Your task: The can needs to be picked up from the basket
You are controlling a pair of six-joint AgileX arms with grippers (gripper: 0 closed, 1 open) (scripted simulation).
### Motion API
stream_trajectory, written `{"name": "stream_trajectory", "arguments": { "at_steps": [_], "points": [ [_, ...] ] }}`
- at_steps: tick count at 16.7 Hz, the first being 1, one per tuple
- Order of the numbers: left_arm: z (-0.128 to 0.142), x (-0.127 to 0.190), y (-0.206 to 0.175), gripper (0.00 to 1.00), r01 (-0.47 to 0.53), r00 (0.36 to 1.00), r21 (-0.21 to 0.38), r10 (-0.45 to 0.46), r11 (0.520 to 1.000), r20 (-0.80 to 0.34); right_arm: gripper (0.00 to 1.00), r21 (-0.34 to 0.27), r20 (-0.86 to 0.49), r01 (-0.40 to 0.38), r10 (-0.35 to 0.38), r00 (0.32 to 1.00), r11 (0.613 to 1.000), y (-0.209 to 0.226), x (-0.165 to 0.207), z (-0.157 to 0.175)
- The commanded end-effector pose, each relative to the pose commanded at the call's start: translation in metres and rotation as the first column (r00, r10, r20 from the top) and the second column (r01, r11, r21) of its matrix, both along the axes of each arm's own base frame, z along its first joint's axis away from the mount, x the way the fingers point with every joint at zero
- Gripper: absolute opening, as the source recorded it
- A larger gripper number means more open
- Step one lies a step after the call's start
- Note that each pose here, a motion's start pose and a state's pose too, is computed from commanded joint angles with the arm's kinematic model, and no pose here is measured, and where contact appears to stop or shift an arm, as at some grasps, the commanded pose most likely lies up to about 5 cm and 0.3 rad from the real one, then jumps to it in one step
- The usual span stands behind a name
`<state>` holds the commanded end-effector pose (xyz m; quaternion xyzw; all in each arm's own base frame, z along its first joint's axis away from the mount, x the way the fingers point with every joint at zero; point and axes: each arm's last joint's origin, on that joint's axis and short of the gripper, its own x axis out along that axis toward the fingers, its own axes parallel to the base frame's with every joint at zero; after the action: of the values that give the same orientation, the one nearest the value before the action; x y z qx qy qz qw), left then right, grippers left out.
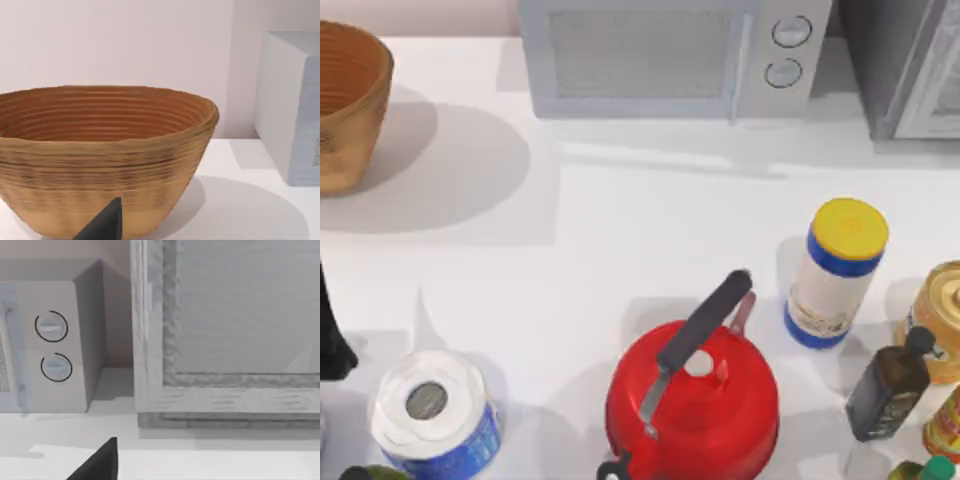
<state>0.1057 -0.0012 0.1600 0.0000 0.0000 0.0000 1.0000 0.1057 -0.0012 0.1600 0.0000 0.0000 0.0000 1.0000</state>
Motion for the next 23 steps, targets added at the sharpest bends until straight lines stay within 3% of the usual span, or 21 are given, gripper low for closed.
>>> {"name": "stream_trajectory", "arguments": {
  "at_steps": [4, 7, 10, 15, 19, 21, 23],
  "points": [
    [0.012, -0.002, -0.001, 1.00, 0.016, 1.000, 0.005, -0.016, 1.000, 0.015, 1.00, 0.000, 0.000, 0.000, 0.000, 1.000, 1.000, 0.000, 0.000, 0.000],
    [0.040, -0.003, -0.004, 1.00, 0.054, 0.999, 0.021, -0.054, 0.998, -0.010, 1.00, 0.000, 0.000, 0.000, 0.000, 1.000, 1.000, 0.000, 0.000, 0.000],
    [0.087, -0.001, -0.006, 1.00, 0.095, 0.995, 0.041, -0.093, 0.995, -0.043, 1.00, 0.000, 0.000, 0.000, 0.000, 1.000, 1.000, 0.000, 0.000, 0.000],
    [0.189, 0.024, -0.006, 1.00, 0.135, 0.985, 0.067, -0.127, 0.989, -0.112, 1.00, 0.000, 0.000, 0.000, 0.000, 1.000, 1.000, 0.000, 0.000, 0.000],
    [0.261, 0.087, -0.001, 1.00, 0.137, 0.968, 0.081, -0.117, 0.987, -0.220, 1.00, 0.000, 0.000, 0.000, 0.000, 1.000, 1.000, 0.000, 0.000, 0.000],
    [0.279, 0.137, 0.004, 1.00, 0.135, 0.947, 0.085, -0.103, 0.987, -0.305, 1.00, 0.000, 0.000, 0.000, 0.000, 1.000, 1.000, 0.000, 0.000, 0.000],
    [0.278, 0.195, 0.013, 1.00, 0.132, 0.907, 0.085, -0.086, 0.988, -0.412, 1.00, 0.000, 0.000, 0.000, 0.000, 1.000, 1.000, 0.000, 0.000, 0.000]
  ]
}}
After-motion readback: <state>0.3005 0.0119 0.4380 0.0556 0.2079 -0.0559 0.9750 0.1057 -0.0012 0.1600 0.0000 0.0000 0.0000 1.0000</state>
